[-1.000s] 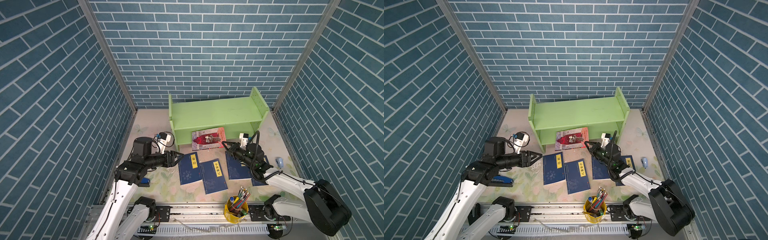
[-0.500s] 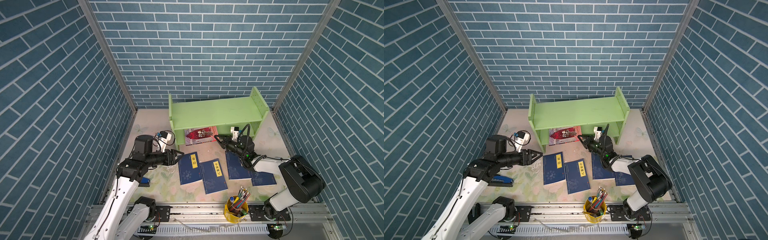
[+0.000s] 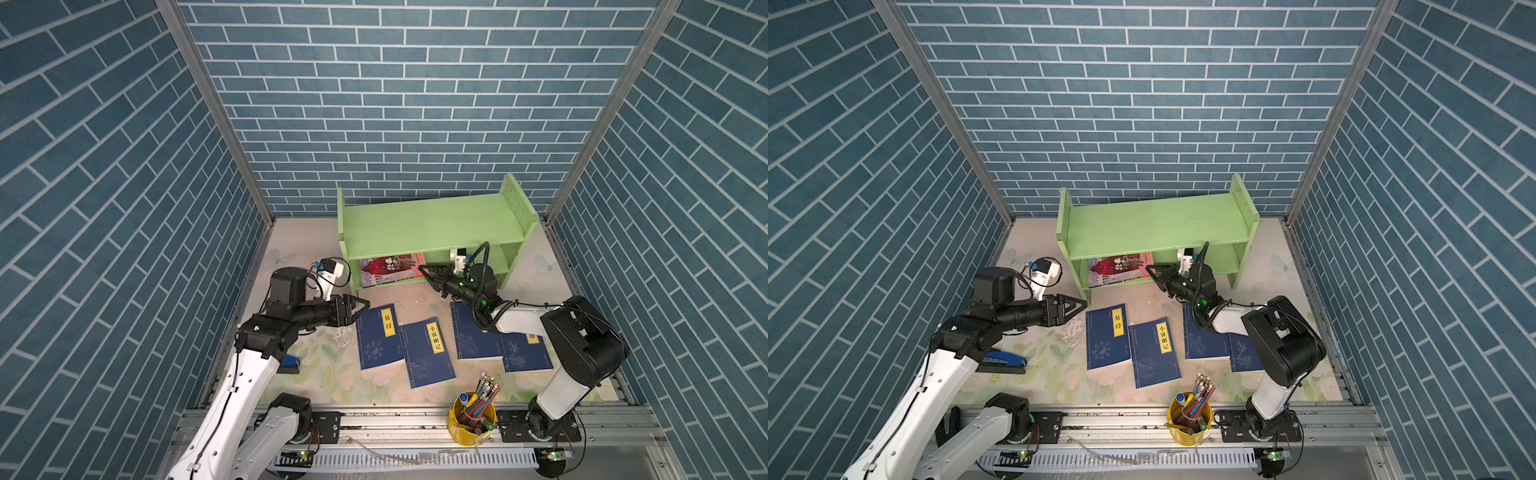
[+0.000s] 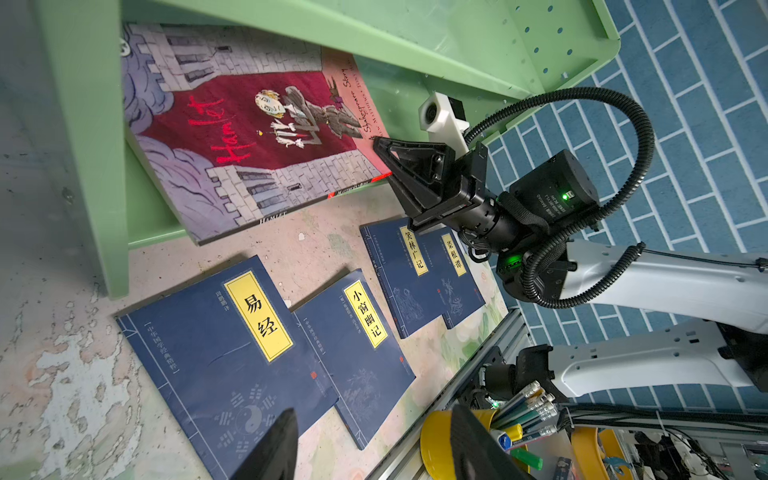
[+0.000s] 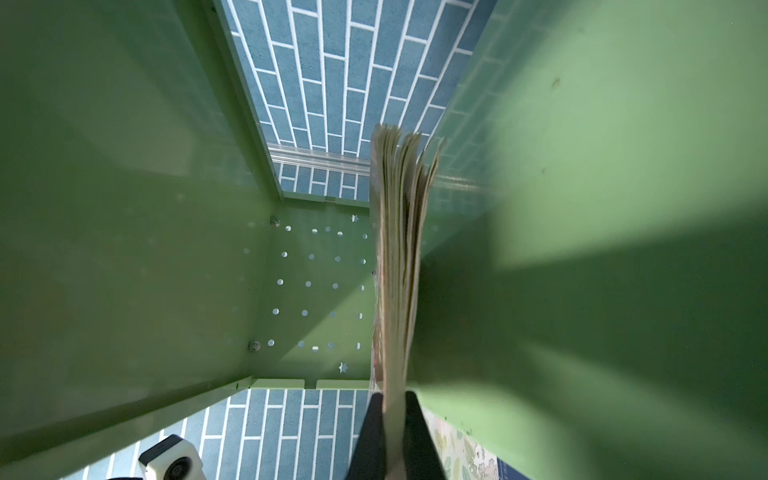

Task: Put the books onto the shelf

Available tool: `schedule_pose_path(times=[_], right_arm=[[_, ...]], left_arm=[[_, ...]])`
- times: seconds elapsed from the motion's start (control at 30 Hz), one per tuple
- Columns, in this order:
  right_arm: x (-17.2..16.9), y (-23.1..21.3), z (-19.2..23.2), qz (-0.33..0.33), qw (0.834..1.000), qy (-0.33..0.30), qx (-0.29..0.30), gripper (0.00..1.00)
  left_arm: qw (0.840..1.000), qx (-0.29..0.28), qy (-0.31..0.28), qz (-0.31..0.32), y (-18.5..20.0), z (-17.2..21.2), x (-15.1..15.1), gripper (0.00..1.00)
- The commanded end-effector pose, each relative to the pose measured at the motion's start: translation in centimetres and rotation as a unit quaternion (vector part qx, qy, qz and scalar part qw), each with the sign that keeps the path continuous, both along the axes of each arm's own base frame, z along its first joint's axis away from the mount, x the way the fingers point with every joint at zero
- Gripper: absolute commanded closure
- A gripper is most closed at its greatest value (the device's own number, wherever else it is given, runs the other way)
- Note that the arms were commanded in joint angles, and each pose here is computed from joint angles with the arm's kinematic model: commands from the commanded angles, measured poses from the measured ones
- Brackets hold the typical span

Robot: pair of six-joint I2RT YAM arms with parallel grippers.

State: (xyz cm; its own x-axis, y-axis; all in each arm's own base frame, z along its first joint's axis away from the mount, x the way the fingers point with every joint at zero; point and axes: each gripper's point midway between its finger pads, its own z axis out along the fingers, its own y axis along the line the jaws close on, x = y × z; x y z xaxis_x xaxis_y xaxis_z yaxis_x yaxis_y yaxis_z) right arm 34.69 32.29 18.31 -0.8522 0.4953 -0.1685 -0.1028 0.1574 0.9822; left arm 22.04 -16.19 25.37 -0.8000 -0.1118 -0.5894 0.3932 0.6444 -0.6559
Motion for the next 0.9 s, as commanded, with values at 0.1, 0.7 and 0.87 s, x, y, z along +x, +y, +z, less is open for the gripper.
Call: schedule_pose_path(times=[0.1, 0.7, 0.87], right_arm=[[0.3, 0.9, 1.1, -0.003, 1.000, -0.001, 0.030, 1.00], [0.2, 0.6, -0.7, -0.030, 0.999, 0.027, 0.009, 0.78], [0.0, 0.7, -1.2, -0.029, 0.999, 0.039, -0.001, 0.70]], left_arm=[[1.000, -0.010, -0.006, 0.002, -0.1, 0.0, 0.3, 0.40], [1.000, -0.008, -0.003, 0.004, 0.0, -0.5, 0.4, 0.39], [1.000, -0.008, -0.002, 0.004, 0.0, -0.7, 0.4, 0.39]])
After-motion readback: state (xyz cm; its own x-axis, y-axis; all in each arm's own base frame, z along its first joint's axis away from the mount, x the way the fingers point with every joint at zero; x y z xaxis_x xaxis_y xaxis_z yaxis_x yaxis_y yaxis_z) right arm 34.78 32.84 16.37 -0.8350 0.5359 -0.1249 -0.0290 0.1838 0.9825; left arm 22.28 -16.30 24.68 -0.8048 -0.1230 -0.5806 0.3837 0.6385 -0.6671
